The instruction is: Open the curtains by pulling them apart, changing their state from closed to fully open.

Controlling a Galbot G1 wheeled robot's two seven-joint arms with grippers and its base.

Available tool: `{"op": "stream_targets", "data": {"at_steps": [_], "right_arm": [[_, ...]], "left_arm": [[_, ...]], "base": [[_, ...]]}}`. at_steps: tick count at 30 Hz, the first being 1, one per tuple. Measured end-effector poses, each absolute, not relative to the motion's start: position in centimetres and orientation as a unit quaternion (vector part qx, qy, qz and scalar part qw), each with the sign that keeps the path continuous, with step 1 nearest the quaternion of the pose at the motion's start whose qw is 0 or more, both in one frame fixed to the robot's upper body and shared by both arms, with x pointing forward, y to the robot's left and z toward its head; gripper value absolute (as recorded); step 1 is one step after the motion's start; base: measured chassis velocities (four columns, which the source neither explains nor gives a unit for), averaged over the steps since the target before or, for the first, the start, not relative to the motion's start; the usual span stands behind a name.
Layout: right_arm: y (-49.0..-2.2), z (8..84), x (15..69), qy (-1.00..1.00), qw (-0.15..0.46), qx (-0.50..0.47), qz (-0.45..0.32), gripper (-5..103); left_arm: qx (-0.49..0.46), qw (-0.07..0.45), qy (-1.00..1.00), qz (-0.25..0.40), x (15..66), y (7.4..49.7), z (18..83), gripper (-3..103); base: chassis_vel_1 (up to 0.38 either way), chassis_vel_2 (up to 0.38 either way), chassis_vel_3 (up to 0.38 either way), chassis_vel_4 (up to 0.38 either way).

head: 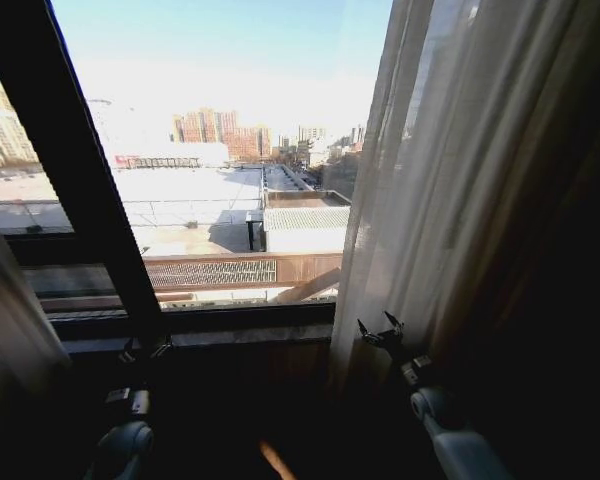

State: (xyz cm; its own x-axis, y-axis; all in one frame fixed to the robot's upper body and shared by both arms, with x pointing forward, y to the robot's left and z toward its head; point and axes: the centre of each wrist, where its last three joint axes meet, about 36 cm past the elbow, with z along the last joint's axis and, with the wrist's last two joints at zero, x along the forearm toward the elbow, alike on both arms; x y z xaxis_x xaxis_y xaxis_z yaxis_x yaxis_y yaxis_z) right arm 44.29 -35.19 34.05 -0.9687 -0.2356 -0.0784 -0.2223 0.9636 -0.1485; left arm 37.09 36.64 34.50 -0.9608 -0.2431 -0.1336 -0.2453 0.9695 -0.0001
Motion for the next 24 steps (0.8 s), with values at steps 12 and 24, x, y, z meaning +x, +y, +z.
{"op": "stream_targets", "data": {"at_steps": [12,24], "right_arm": [[-33.7,34.5,45.3,0.990,0.067,-0.106,-0.066,100],[-32.4,33.8,48.3,0.991,0.058,-0.075,-0.093,100]], "left_arm": [[-0.124,0.067,0.990,0.008,37.1,36.7,34.5,100],[-0.124,0.067,0.990,0.008,37.1,36.7,34.5,100]], "base": [[-0.067,0.087,0.054,-0.080],[-0.005,0.003,0.003,-0.001]]}}
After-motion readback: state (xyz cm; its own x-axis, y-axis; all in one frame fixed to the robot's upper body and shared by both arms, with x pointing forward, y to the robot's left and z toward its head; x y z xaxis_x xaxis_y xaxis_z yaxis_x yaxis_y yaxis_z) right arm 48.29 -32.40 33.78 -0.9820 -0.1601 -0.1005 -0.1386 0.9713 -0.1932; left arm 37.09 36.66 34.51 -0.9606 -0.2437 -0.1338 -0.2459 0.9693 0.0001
